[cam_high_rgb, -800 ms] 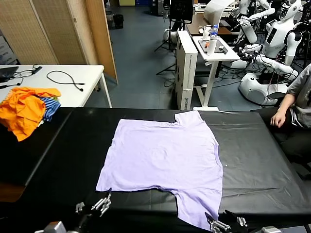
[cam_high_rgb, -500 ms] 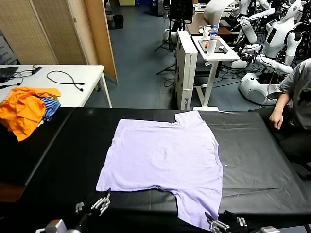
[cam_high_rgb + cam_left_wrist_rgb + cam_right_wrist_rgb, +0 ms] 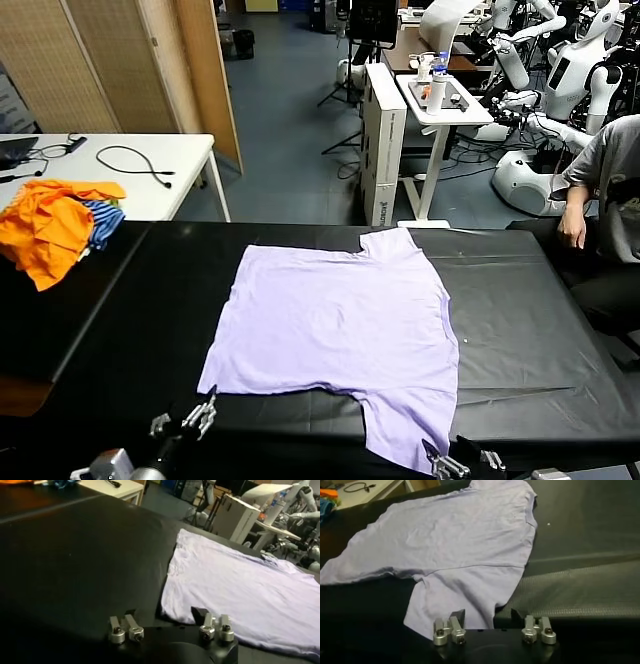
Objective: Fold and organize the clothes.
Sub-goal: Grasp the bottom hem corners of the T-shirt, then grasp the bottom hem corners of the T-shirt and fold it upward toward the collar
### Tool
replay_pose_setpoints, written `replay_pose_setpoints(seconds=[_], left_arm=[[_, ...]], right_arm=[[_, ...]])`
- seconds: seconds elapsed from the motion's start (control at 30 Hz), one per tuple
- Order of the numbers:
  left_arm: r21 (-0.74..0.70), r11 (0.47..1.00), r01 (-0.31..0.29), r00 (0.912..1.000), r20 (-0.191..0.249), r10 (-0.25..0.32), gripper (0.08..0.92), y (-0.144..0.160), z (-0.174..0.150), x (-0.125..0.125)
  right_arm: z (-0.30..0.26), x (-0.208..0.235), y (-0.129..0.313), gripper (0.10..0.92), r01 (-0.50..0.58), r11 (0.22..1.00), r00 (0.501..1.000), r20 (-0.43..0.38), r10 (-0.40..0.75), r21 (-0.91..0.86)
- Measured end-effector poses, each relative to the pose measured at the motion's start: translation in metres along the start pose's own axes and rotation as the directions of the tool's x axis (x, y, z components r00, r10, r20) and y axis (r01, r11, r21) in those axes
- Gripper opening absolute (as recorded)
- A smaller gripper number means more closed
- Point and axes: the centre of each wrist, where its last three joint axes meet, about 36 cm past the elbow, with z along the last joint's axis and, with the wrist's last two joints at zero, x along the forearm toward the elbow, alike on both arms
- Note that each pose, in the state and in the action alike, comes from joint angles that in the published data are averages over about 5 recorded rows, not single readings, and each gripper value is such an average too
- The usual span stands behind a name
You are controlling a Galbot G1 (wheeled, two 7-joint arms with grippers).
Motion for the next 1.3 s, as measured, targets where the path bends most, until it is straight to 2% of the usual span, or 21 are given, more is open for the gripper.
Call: replay_pose_setpoints(seconds=[0.07, 0.13, 0.23, 0.3, 0.6, 0.77, 1.0, 1.3], left_arm=[[0.0, 1.0, 0.0, 1.0, -0.002, 0.0, 0.279, 0.0, 0.0, 0.0], [0.0, 1.0, 0.0, 1.0, -0.003, 0.0, 0.19, 0.0, 0.001, 0.0], [0.0, 1.0, -0.001, 1.0, -0.002, 0.001, 0.146, 0.0, 0.001, 0.0], [0.001, 1.0, 0.0, 1.0, -0.002, 0.0, 0.144, -0.001, 0.001, 0.0], [-0.006, 1.0, 0.028, 0.9996, -0.006, -0.029, 0.144, -0.007, -0.001, 0.016], [-0.013, 0.999, 0.04, 0.9992, 0.004, -0.04, 0.144, -0.009, -0.007, 0.03], [0.009, 1.0, 0.022, 0.9968, 0.077, -0.022, 0.144, -0.015, -0.017, 0.033], [0.046, 0.999, -0.013, 0.9857, 0.169, 0.005, 0.144, -0.018, -0.028, 0.011]], right_arm=[[0.0, 0.0, 0.0, 0.282, 0.001, 1.0, 1.0, 0.0, -0.001, 0.001], [0.0, 0.0, 0.001, 0.225, 0.002, 1.0, 1.0, 0.0, -0.002, 0.001], [0.0, 0.002, 0.002, 0.159, 0.0, 1.0, 1.0, -0.001, 0.0, 0.004], [-0.001, 0.004, 0.004, 0.139, -0.006, 1.0, 1.0, -0.001, 0.006, 0.005], [-0.005, 0.021, 0.013, 0.139, -0.033, 0.999, 0.999, -0.016, 0.034, 0.02], [-0.012, 0.026, 0.016, 0.139, -0.026, 0.999, 1.0, 0.01, 0.025, 0.034], [-0.03, 0.02, 0.009, 0.139, 0.015, 0.998, 0.994, 0.107, -0.022, 0.063], [-0.067, -0.018, -0.011, 0.139, 0.012, 0.992, 0.975, 0.221, -0.04, 0.129]])
